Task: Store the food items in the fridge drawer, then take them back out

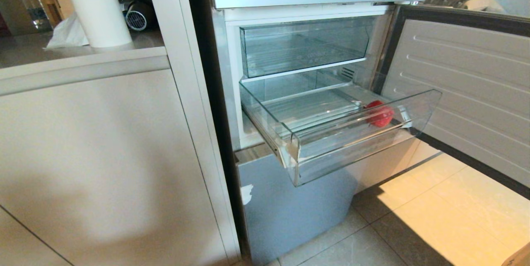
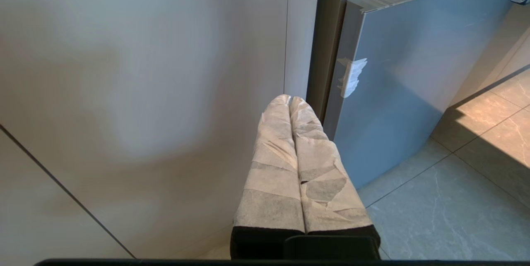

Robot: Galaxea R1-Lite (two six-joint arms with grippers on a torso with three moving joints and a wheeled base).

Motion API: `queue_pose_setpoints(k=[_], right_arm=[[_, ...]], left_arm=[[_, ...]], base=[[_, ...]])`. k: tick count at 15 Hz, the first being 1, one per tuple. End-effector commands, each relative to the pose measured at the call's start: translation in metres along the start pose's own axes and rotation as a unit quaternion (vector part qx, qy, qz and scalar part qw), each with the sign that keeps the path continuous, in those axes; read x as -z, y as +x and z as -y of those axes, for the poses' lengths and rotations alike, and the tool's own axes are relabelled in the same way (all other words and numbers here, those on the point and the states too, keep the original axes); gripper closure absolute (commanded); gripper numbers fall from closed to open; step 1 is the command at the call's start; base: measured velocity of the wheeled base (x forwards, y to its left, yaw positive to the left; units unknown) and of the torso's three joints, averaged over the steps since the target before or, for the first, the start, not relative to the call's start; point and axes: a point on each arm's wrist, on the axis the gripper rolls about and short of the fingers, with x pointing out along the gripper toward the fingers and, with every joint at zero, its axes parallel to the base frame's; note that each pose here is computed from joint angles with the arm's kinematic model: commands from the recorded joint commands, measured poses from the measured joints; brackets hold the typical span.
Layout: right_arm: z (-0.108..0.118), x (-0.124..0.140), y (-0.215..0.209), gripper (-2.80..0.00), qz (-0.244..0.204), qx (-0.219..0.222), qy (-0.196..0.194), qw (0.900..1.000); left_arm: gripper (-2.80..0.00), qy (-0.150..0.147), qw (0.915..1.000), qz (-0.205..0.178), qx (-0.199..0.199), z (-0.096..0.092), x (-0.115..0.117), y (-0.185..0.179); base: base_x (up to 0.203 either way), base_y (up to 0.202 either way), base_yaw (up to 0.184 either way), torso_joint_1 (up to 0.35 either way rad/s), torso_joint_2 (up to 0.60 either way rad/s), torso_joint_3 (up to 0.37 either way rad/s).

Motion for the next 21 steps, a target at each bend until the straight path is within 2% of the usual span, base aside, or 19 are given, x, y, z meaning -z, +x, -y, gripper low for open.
queue_pose_setpoints(k=[1, 3, 6, 13, 21], right_arm=[[0.024, -0.021, 0.030, 0.00, 0.021, 0.081, 0.017, 0.996], [0.042, -0.042, 0.045, 0.00, 0.042, 0.111, 0.024, 0.993], [0.068, -0.055, 0.080, 0.00, 0.037, 0.133, 0.033, 0.990], [0.136, -0.066, 0.158, 0.00, 0.030, 0.183, 0.053, 0.981], [0.230, -0.081, 0.195, 0.00, 0.056, 0.246, 0.064, 0.965]], left_arm=[[0.00, 0.000, 1.0000, 0.000, 0.000, 0.000, 0.000, 0.000], [0.00, 0.000, 1.0000, 0.000, 0.000, 0.000, 0.000, 0.000], [0.00, 0.000, 1.0000, 0.000, 0.000, 0.000, 0.000, 0.000], [0.00, 0.000, 1.0000, 0.000, 0.000, 0.000, 0.000, 0.000], [0.00, 0.000, 1.0000, 0.000, 0.000, 0.000, 0.000, 0.000]], base=[[0.000, 0.000, 0.000, 0.000, 0.00, 0.000], [0.000, 0.000, 0.000, 0.000, 0.00, 0.000], [0.000, 0.000, 0.000, 0.000, 0.00, 0.000], [0.000, 0.000, 0.000, 0.000, 0.00, 0.000], [0.000, 0.000, 0.000, 0.000, 0.00, 0.000]])
